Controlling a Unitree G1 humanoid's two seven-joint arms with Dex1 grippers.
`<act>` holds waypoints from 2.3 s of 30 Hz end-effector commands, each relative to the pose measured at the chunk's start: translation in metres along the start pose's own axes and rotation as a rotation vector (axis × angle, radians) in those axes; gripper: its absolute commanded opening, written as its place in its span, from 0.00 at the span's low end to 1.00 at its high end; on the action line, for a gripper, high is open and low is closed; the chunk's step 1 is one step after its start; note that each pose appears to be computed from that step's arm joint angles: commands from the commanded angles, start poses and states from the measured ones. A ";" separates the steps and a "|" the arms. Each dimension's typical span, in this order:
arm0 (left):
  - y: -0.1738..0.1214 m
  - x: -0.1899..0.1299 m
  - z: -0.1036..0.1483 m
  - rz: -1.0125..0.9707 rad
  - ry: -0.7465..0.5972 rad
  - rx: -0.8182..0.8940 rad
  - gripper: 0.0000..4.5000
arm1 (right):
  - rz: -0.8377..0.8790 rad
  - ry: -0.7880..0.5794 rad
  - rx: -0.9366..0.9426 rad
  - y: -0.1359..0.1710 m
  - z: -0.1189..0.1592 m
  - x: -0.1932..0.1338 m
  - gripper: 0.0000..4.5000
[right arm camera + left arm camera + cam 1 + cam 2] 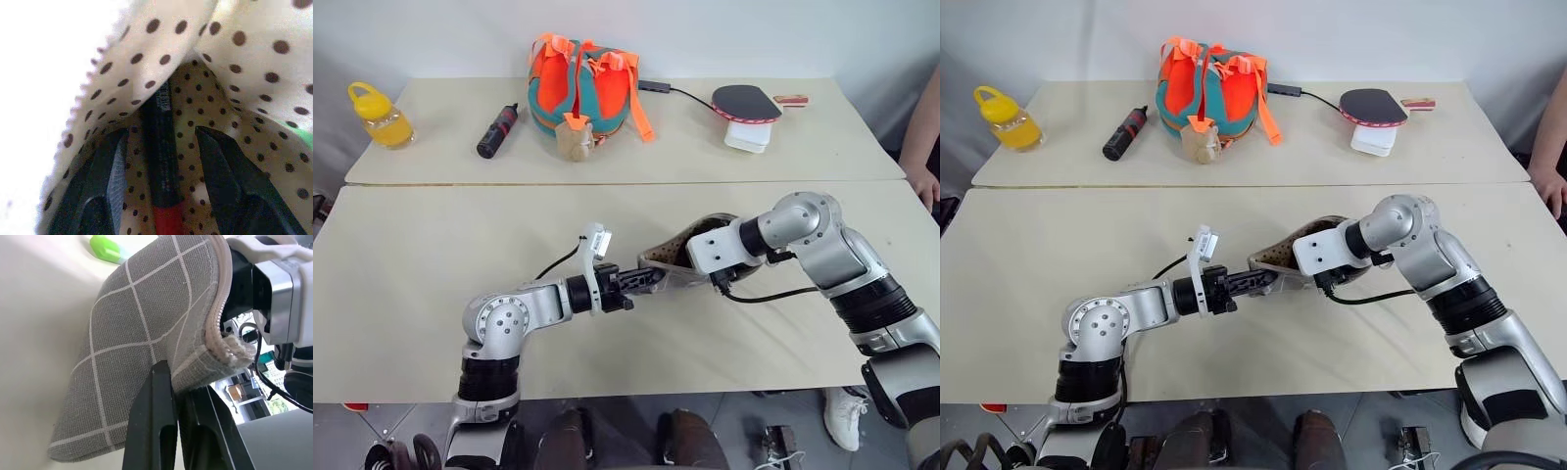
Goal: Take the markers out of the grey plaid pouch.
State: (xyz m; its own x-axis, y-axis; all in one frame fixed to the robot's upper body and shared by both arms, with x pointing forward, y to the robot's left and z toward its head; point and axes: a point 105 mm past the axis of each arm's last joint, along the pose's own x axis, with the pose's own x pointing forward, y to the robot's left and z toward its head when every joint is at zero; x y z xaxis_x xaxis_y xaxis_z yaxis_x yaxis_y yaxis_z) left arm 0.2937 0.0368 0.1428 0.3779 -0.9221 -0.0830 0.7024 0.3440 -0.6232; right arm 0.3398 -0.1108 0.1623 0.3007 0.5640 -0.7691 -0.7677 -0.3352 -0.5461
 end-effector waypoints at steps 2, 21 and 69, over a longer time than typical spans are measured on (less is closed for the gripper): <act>-0.001 0.001 0.001 -0.016 -0.017 -0.001 0.00 | -0.003 0.012 0.013 0.001 -0.005 0.009 0.50; 0.007 -0.001 0.010 0.041 -0.052 0.028 0.00 | -0.053 -0.002 0.038 -0.010 0.003 -0.015 0.11; 0.012 -0.006 0.025 0.153 -0.003 0.627 0.00 | -0.196 -0.087 0.071 -0.027 0.009 -0.027 0.11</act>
State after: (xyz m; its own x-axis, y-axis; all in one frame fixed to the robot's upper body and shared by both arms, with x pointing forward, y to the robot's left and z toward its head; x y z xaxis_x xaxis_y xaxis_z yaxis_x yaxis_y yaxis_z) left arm 0.3113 0.0466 0.1534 0.4734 -0.8676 -0.1519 0.8736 0.4846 -0.0453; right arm 0.3476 -0.1041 0.1820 0.3646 0.6534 -0.6634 -0.7699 -0.1892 -0.6095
